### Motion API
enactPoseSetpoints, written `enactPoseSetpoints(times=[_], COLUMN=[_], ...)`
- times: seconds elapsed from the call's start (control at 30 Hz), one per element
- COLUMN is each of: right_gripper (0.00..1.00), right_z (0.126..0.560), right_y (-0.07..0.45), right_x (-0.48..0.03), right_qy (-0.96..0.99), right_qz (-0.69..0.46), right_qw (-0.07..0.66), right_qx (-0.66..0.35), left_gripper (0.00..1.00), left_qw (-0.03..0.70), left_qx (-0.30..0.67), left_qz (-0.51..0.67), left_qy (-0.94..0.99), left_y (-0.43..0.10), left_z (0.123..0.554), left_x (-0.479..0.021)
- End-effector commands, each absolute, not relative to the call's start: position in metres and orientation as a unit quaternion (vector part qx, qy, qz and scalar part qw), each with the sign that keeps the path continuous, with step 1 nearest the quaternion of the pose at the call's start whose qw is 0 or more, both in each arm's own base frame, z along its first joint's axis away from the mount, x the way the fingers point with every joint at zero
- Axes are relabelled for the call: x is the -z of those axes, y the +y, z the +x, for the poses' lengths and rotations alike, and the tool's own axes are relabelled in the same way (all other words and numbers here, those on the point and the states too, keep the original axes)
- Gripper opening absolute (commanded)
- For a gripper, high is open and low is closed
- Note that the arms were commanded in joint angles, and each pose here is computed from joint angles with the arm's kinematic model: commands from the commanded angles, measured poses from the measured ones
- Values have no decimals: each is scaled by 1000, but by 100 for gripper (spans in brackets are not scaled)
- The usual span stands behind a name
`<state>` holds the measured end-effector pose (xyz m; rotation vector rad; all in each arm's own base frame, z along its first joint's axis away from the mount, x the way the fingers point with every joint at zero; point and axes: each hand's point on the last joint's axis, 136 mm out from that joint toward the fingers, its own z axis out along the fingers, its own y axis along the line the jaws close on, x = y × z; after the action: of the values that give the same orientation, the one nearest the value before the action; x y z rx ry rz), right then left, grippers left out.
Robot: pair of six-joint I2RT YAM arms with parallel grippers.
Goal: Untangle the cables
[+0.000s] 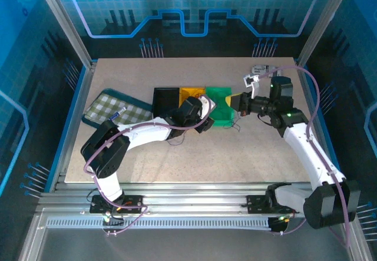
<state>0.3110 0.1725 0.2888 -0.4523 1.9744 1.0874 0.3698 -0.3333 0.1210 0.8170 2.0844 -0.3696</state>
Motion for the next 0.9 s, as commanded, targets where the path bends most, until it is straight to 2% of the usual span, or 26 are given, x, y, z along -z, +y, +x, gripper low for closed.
enactPoseSetpoints(times=[0.0,0.13,0.23,0.47,0.63,0.87], right_gripper=[0,0,0,0,0,0], right_z=[302,295,290,280,273,268], right_y=[169,170,170,174,176,179], right_x=[-294,-300,-303,-306,-311,-319], right_qy=[774,758,750,740,732,718], right_qz=[-177,-190,-199,-211,-216,-219], right_qw=[402,395,387,375,369,362], right_qx=[-456,-483,-498,-518,-530,-552], left_gripper=[51,54,60,63,63,62], left_qw=[465,464,463,442,456,467], left_qx=[156,157,182,247,221,233], left_qz=[319,314,314,346,336,320], left_qy=[811,813,809,790,794,791], left_y=[-330,-327,-334,-361,-363,-378], left_z=[369,366,363,352,370,386], left_x=[-154,-152,-154,-161,-155,-150])
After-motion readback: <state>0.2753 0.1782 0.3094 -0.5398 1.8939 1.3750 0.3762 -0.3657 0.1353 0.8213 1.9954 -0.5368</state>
